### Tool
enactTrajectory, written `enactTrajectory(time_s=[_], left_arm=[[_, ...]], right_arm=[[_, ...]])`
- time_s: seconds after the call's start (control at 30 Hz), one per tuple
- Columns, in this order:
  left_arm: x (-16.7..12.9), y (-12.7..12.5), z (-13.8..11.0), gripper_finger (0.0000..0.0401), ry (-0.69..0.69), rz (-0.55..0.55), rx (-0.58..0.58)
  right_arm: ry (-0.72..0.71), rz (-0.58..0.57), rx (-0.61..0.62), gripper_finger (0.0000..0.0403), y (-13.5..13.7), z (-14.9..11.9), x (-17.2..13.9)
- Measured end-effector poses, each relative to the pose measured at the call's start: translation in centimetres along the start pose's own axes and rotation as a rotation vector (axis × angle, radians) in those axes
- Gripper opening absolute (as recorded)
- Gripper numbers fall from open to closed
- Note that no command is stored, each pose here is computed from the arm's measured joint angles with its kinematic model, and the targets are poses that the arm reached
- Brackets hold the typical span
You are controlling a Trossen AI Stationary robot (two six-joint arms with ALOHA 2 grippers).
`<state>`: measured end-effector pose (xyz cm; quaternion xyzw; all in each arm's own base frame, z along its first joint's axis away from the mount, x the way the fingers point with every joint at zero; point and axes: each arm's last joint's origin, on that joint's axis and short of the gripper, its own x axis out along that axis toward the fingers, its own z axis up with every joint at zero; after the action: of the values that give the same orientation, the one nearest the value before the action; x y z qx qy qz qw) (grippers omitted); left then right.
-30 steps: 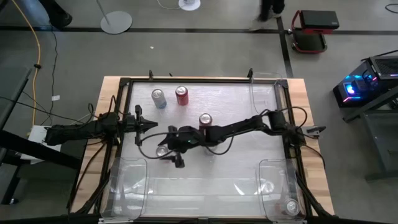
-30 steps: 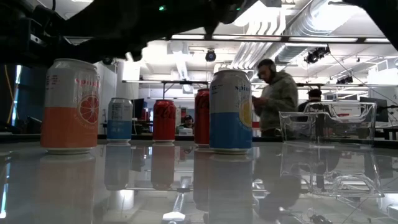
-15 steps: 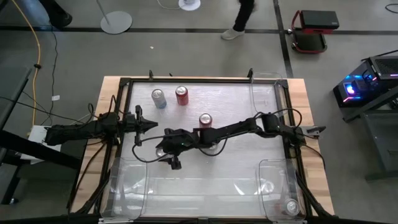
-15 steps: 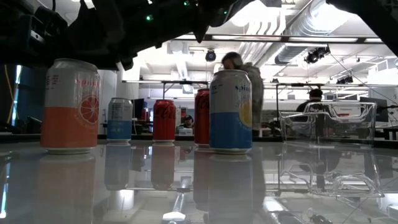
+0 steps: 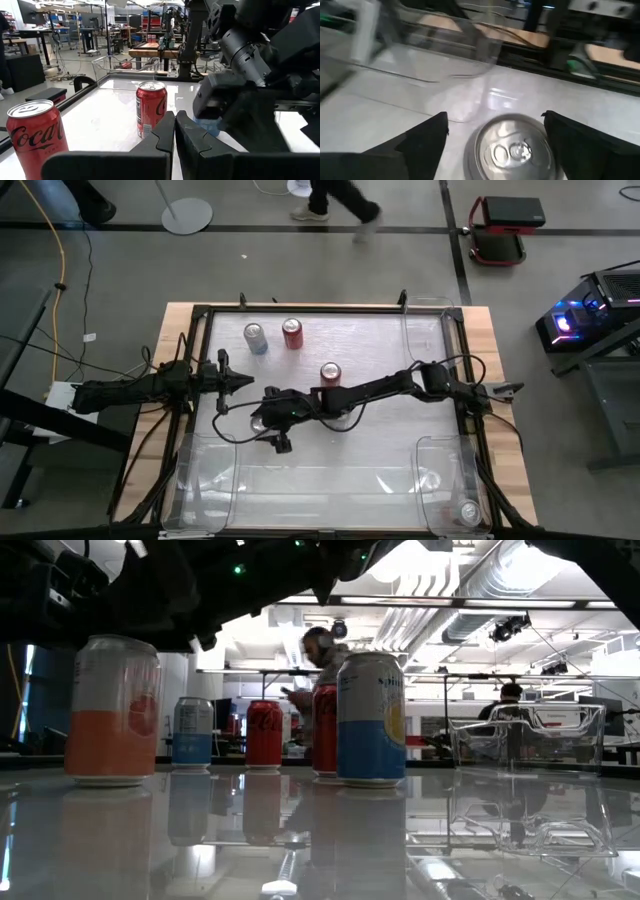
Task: Sort soda cans
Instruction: Put the orange-white soda can into the bottom right transparent bin
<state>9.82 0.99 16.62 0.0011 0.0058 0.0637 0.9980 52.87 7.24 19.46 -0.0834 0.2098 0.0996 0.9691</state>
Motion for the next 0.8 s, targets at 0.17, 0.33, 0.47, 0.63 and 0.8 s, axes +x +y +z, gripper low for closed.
enactTrajectory(time_s=[0.17,0.33,0.47,0.63,0.8], left_arm=[[0.0,0.0,0.0,0.0005,0.0,0.0,0.0],[0.0,0.0,0.0,0.0005,0.0,0.0,0.0],[0.0,0.0,0.0,0.0005,0.0,0.0,0.0],[0.0,0.0,0.0,0.0005,0.0,0.001,0.0],[0.0,0.0,0.0,0.0005,0.001,0.0,0.0]], right_arm=[[0.011,-0.032,-0.035,0.0346,-0.1,-0.1,0.0],[0.008,-0.03,-0.018,0.0346,-0.3,-0.1,0.0],[0.006,0.022,0.045,0.0346,-0.7,-0.9,0.6],[0.017,0.065,0.082,0.0346,-1.4,-2.1,1.2],[0.009,0.062,0.08,0.0346,-1.4,-2.0,1.2]])
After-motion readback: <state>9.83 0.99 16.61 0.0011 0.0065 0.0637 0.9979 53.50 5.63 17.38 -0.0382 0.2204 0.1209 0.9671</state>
